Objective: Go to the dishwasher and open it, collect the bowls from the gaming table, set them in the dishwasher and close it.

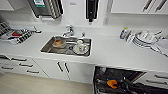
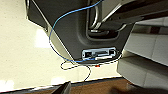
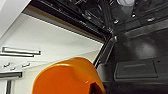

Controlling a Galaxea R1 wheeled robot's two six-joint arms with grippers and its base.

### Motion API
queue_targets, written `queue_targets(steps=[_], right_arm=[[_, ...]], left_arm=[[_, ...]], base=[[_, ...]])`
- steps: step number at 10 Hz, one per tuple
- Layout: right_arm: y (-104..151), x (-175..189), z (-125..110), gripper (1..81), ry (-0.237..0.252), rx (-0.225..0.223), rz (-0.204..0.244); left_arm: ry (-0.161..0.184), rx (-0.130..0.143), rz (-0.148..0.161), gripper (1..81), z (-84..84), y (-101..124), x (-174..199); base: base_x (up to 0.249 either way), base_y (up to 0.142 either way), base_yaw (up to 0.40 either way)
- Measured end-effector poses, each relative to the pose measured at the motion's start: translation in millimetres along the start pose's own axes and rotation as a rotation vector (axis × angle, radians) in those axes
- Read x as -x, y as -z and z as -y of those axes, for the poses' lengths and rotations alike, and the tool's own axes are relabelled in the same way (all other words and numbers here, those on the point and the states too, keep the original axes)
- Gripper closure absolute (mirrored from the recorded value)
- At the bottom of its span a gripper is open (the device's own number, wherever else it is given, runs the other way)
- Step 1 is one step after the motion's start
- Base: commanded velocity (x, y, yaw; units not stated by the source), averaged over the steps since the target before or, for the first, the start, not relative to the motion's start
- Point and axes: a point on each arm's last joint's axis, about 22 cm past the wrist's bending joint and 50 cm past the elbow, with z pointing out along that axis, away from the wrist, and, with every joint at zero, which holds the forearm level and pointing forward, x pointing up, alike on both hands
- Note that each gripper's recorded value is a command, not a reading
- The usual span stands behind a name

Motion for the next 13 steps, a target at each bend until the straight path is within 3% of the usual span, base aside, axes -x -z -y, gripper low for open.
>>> queue_targets(steps=[1, 2, 4, 6, 8, 9, 10, 12, 13], right_arm=[[-1, -15, -10, 81.1, -0.004, 0.031, -0.022], [0, -34, -17, 1.0, -0.004, 0.056, -0.047], [6, -68, -19, 1.0, 0.006, 0.083, -0.094], [13, -83, -13, 1.0, 0.018, 0.093, -0.097], [42, -106, 2, 1.0, 0.048, 0.091, -0.103], [62, -115, 1, 1.0, 0.059, 0.103, -0.106], [87, -121, -15, 1.0, 0.059, 0.142, -0.108], [147, -113, -81, 1.0, 0.023, 0.279, -0.095], [163, -90, -113, 1.0, -0.002, 0.337, -0.059]], left_arm=[[0.003, -0.003, 0.010, 1.0, 1.1, 1, 9], [0.004, 0.000, 0.015, 1.0, -1.0, 0, 13], [0.001, 0.004, 0.009, 1.0, -3.7, -1, 8], [-0.027, 0.006, -0.008, 1.0, -5.6, -4, -8], [-0.035, 0.006, -0.031, 1.0, -4.1, -6, -29], [-0.022, 0.006, -0.048, 1.0, -3.4, -8, -41], [-0.016, 0.007, -0.063, 1.0, -3.4, -9, -53], [-0.027, 0.012, -0.088, 1.0, -5.7, -14, -76], [-0.032, 0.014, -0.095, 1.0, -6.3, -15, -83]], base=[[0.000, 0.000, 0.000], [0.000, 0.000, 0.000], [0.000, 0.000, 0.000], [0.000, 0.000, 0.000], [0.000, 0.000, 0.000], [0.000, 0.000, 0.000], [0.000, 0.000, 0.000], [0.000, 0.000, 0.000], [0.000, 0.000, 0.000]])
